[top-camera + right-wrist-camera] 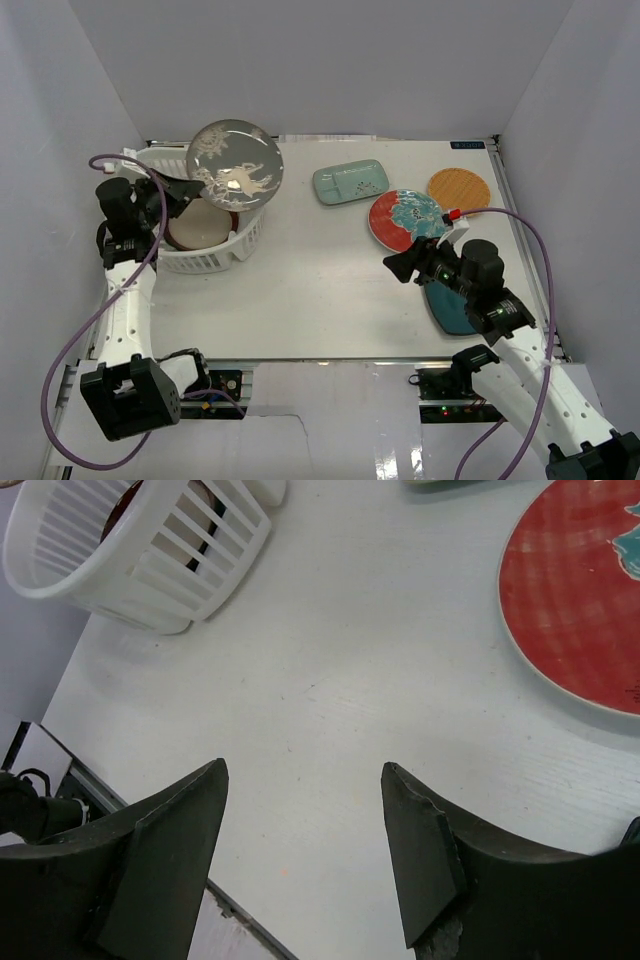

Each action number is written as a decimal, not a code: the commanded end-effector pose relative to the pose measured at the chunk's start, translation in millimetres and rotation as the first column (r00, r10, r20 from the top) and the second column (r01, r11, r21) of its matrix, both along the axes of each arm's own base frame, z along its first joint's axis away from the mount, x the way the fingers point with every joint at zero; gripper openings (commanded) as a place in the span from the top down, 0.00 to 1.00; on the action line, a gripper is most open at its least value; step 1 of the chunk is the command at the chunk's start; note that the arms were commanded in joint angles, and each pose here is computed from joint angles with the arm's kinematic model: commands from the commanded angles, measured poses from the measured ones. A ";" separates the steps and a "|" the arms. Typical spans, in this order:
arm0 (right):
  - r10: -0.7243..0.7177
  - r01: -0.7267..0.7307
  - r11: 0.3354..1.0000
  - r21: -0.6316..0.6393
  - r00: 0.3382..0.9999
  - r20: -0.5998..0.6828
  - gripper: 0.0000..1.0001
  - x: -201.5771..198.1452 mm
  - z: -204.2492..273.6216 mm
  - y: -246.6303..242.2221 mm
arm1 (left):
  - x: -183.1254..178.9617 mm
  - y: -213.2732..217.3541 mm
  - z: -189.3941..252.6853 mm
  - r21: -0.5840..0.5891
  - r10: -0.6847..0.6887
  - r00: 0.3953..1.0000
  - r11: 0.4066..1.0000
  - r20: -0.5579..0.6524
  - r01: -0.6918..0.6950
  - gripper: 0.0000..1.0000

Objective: Place the plates into the plastic bin on the countertop

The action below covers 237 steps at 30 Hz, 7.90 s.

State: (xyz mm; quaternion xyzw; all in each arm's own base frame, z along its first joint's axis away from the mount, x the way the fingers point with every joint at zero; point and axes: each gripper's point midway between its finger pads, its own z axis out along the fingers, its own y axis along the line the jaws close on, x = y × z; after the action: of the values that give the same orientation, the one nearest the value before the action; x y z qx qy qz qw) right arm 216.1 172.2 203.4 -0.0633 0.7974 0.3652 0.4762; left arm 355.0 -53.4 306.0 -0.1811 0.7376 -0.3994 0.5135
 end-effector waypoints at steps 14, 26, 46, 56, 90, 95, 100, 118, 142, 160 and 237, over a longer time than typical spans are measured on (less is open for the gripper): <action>0.062 -0.062 0.998 -0.031 0.998 -0.005 0.31 2.6 -13.6 8.2 | 36.4 132.5 -38.8 0.338 0.528 0.847 0.808 -0.052 -0.483 1.00; 0.054 -0.055 0.997 -0.049 0.998 -0.025 0.31 4.4 -26.0 6.9 | 34.7 143.4 -95.5 0.380 0.577 0.807 0.780 -0.129 -0.497 1.00; -0.024 0.020 0.996 -0.091 0.999 -0.043 0.30 13.6 -41.6 -3.8 | -8.6 123.1 -52.7 0.312 0.558 0.830 0.790 -0.007 -0.529 0.04; -0.132 0.134 0.991 -0.027 0.989 0.069 0.39 27.9 12.1 -14.7 | -40.7 -120.3 -19.5 0.188 -0.074 0.997 0.980 0.024 0.068 0.14; -0.205 0.205 0.979 0.017 0.968 0.146 0.43 9.4 47.5 -35.6 | 49.9 -389.2 -281.9 -0.054 -0.223 0.895 0.974 -0.387 0.219 0.41; -0.194 0.194 0.981 0.013 0.972 0.134 0.43 8.8 42.1 -33.6 | 54.7 -386.5 -300.2 -0.025 -0.183 0.896 0.982 -0.404 0.189 0.55; -0.168 0.166 0.986 0.027 0.979 0.111 0.43 5.8 34.4 -28.0 | 53.4 -373.3 -305.9 0.025 -0.142 0.904 0.986 -0.404 0.166 1.00; -0.138 0.116 0.986 0.122 0.971 0.195 0.42 -12.5 96.9 -26.0 | -8.3 -203.4 4.2 -0.263 -0.256 0.958 0.922 0.131 0.283 1.00; 0.024 -0.025 0.999 0.031 0.999 0.040 0.41 2.7 21.3 6.1 | 1.1 147.5 -57.4 0.144 0.610 0.792 0.784 0.006 -0.604 1.00; -0.017 0.020 0.998 0.055 0.998 -0.063 0.38 61.6 -28.9 30.4 | 3.4 138.5 -86.5 0.163 0.560 0.827 0.821 -0.046 -0.547 0.14; 0.112 -0.078 0.953 0.292 0.989 -0.101 0.92 92.9 30.1 19.7 | -56.3 -270.5 -121.0 0.213 -0.614 0.765 0.735 -0.194 0.644 0.74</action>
State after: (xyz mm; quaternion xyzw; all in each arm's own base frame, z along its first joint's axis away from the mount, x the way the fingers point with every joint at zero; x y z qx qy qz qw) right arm 318.3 185.2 200.3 0.0172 0.7925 0.4646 0.3946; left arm 284.8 -322.8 172.3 0.1380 0.8403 -0.4375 0.2887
